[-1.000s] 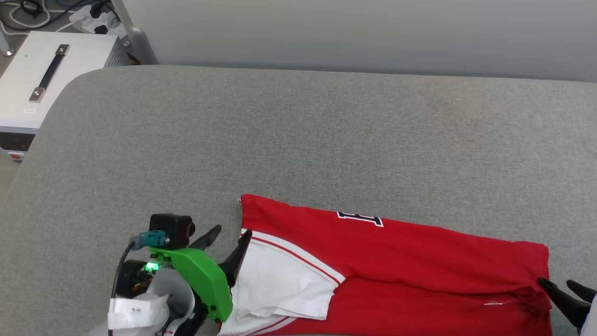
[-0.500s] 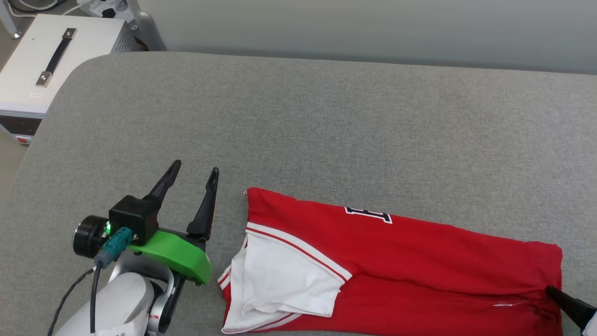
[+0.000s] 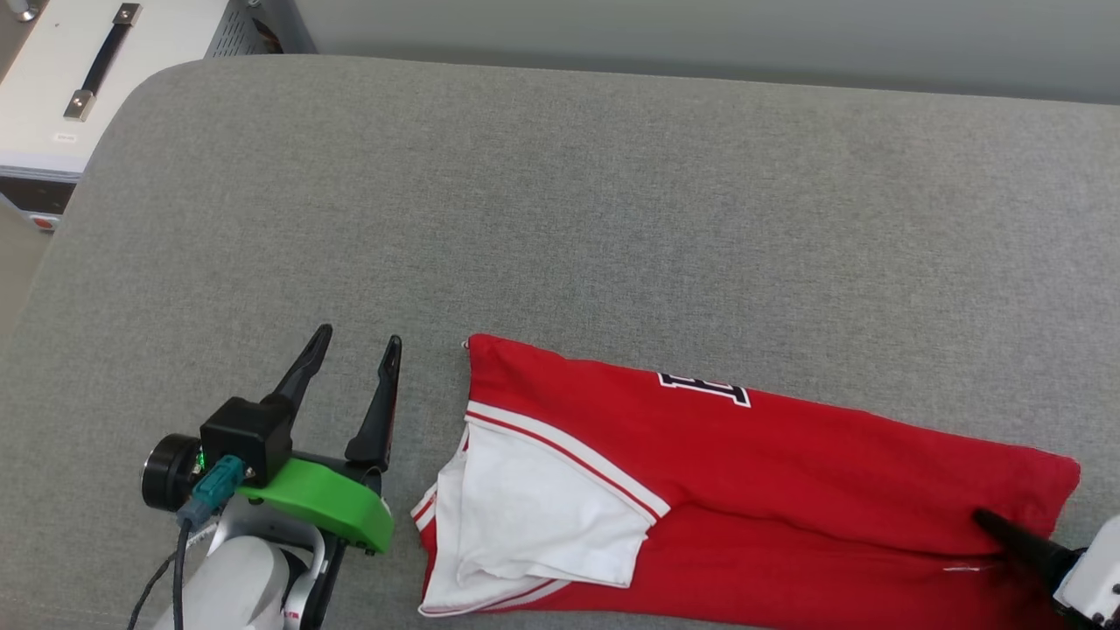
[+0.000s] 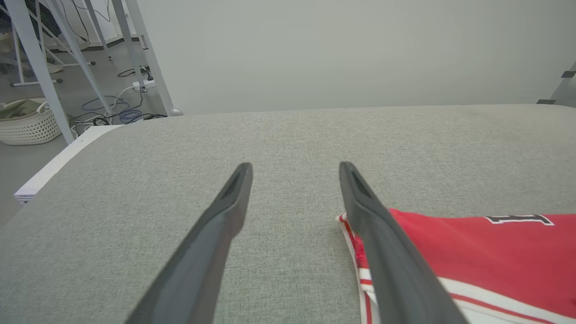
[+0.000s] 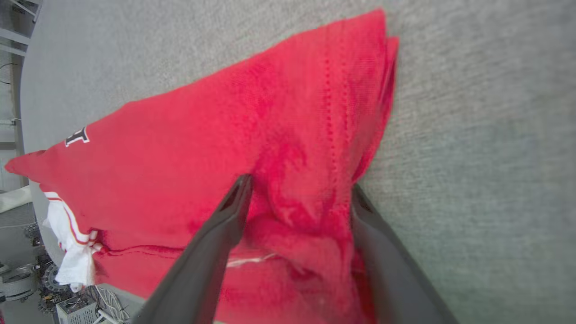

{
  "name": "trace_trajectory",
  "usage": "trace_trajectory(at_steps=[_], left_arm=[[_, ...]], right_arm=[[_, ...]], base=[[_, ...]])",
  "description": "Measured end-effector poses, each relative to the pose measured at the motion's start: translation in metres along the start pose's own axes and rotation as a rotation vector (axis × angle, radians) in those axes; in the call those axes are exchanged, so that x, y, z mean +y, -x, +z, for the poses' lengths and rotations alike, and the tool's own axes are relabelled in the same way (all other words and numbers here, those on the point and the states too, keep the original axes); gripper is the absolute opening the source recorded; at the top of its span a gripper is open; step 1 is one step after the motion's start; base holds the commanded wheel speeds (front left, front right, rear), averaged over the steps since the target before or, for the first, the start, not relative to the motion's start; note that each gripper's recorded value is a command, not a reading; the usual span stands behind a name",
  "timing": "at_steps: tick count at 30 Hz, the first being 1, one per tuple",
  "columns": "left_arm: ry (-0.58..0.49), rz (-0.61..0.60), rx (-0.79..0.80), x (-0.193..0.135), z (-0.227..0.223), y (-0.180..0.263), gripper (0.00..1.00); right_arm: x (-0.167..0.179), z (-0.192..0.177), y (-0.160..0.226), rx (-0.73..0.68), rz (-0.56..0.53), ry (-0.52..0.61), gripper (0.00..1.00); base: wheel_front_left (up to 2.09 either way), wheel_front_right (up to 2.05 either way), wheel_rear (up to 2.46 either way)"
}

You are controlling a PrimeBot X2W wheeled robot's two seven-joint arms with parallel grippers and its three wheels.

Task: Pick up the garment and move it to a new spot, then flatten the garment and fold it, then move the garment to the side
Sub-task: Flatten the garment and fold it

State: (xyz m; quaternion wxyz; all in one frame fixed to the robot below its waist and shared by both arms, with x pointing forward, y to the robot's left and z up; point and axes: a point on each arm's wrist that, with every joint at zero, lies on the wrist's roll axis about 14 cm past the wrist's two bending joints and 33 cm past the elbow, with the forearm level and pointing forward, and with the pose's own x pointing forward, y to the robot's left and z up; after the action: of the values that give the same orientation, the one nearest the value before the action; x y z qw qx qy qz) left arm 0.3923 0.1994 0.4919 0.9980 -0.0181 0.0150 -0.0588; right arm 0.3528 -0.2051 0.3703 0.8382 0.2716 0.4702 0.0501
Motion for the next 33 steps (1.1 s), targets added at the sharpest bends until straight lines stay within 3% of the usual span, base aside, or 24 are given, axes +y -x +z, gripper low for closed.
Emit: trace_trajectory(at_steps=[2, 3, 4, 5, 6, 18, 33], left_arm=[[-0.001, 0.004, 0.002, 0.001, -0.002, 0.000, 1.00], [0.000, 0.003, 0.004, 0.002, -0.003, 0.000, 1.00], [0.005, 0.003, 0.005, 0.001, -0.004, 0.000, 1.00], [0.009, 0.004, 0.004, 0.001, -0.005, 0.000, 1.00], [0.011, 0.002, 0.003, 0.001, -0.005, 0.000, 1.00], [0.020, -0.004, -0.001, 0.000, -0.007, 0.001, 1.00], [0.032, -0.011, -0.017, -0.005, -0.006, 0.002, 1.00]], right_arm=[[0.005, -0.003, -0.002, 0.008, 0.015, -0.002, 1.00], [0.006, -0.004, -0.003, 0.008, 0.019, -0.001, 0.86], [0.007, -0.005, -0.004, 0.009, 0.021, 0.000, 0.49], [0.008, -0.005, -0.004, 0.008, 0.022, 0.001, 0.31], [0.008, -0.006, -0.004, 0.008, 0.024, 0.003, 0.00], [0.008, 0.014, 0.001, -0.130, 0.043, 0.039, 0.00], [-0.049, 0.061, 0.035, -0.286, -0.126, 0.123, 0.00]], base=[[0.00, 0.00, 0.00], [0.00, 0.00, 0.00], [0.00, 0.00, 0.00], [0.00, 0.00, 0.00], [0.00, 0.00, 0.00], [0.00, 0.00, 0.00], [0.00, 0.00, 0.00]])
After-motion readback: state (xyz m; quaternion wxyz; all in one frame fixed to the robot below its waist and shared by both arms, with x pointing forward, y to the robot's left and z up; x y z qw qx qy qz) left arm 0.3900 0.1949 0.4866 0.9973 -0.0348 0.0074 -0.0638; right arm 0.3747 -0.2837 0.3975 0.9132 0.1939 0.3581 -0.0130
